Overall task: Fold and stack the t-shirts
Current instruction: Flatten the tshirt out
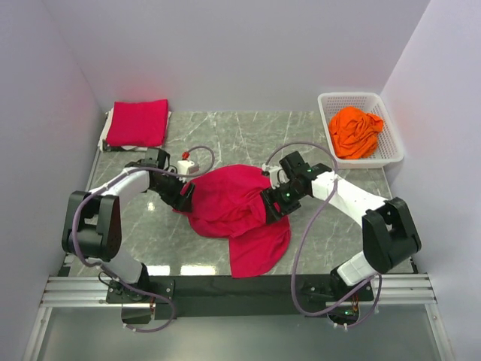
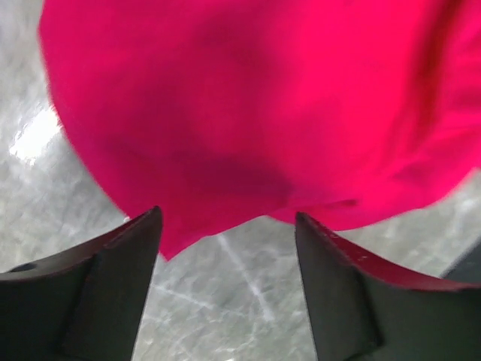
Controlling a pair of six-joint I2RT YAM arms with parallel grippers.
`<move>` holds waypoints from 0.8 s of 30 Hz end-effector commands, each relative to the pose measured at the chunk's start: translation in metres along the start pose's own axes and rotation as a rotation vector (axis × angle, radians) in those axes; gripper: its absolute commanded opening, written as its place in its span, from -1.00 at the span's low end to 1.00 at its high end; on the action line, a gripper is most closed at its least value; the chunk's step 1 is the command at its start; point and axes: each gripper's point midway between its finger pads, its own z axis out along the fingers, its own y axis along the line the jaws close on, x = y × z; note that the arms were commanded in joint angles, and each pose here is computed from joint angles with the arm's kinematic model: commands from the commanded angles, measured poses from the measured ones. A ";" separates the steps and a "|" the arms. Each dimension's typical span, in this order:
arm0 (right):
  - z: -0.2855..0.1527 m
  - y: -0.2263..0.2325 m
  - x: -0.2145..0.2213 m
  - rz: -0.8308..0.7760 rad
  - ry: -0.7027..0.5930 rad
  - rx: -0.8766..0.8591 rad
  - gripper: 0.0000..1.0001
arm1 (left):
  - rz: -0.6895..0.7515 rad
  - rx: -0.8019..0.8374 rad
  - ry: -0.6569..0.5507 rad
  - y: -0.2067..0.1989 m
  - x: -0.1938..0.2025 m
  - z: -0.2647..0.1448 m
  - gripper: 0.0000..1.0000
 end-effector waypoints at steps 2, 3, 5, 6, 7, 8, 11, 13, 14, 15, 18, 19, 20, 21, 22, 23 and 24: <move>0.011 -0.009 0.009 -0.030 0.080 0.054 0.49 | 0.032 -0.171 0.056 0.035 0.007 0.004 0.47; 0.015 -0.009 0.015 -0.033 0.117 0.063 0.49 | 0.022 -0.177 0.086 0.039 0.013 0.010 0.38; 0.029 -0.016 0.021 -0.042 0.200 0.104 0.45 | -0.004 -0.231 0.131 0.052 0.021 0.016 0.21; 0.033 -0.022 0.022 -0.032 0.215 0.122 0.42 | -0.013 -0.249 0.143 0.057 0.022 0.017 0.14; 0.040 -0.028 0.021 -0.022 0.241 0.139 0.35 | -0.028 -0.266 0.147 0.061 0.021 0.018 0.07; 0.041 -0.040 0.018 -0.021 0.246 0.202 0.29 | -0.037 -0.275 0.150 0.064 0.021 0.020 0.01; 0.039 -0.060 -0.008 0.000 0.200 0.278 -0.03 | -0.079 -0.313 0.145 0.074 0.018 0.018 -0.31; 0.031 -0.078 -0.032 0.032 0.149 0.325 -0.33 | -0.123 -0.308 0.128 0.077 0.012 0.016 -0.69; 0.029 -0.085 -0.040 0.026 0.137 0.343 -0.43 | -0.158 -0.306 0.120 0.082 0.011 0.012 -0.80; 0.023 -0.099 -0.048 0.031 0.119 0.386 -0.54 | -0.204 -0.275 0.122 0.081 0.014 0.013 -0.98; 0.012 -0.125 -0.082 0.026 0.052 0.410 -0.77 | -0.297 -0.227 0.099 0.090 0.010 0.006 -0.99; 0.008 -0.132 -0.102 0.012 0.024 0.417 -0.76 | -0.313 -0.208 0.078 0.091 0.003 0.004 -0.99; 0.006 -0.135 -0.112 -0.002 0.016 0.411 -0.71 | -0.349 -0.200 0.074 0.098 0.007 0.001 -0.99; 0.005 -0.136 -0.113 -0.005 0.040 0.403 -0.63 | -0.371 -0.191 0.067 0.099 0.006 -0.001 -0.99; -0.008 -0.139 -0.132 -0.023 0.000 0.415 -0.34 | -0.384 -0.166 0.054 0.098 0.002 -0.003 -0.99; -0.014 -0.138 -0.136 -0.030 -0.011 0.414 -0.15 | -0.401 -0.165 0.038 0.101 0.001 -0.009 -0.99; -0.029 -0.133 -0.141 -0.042 -0.044 0.422 -0.02 | -0.404 -0.165 0.019 0.103 -0.003 -0.014 -0.99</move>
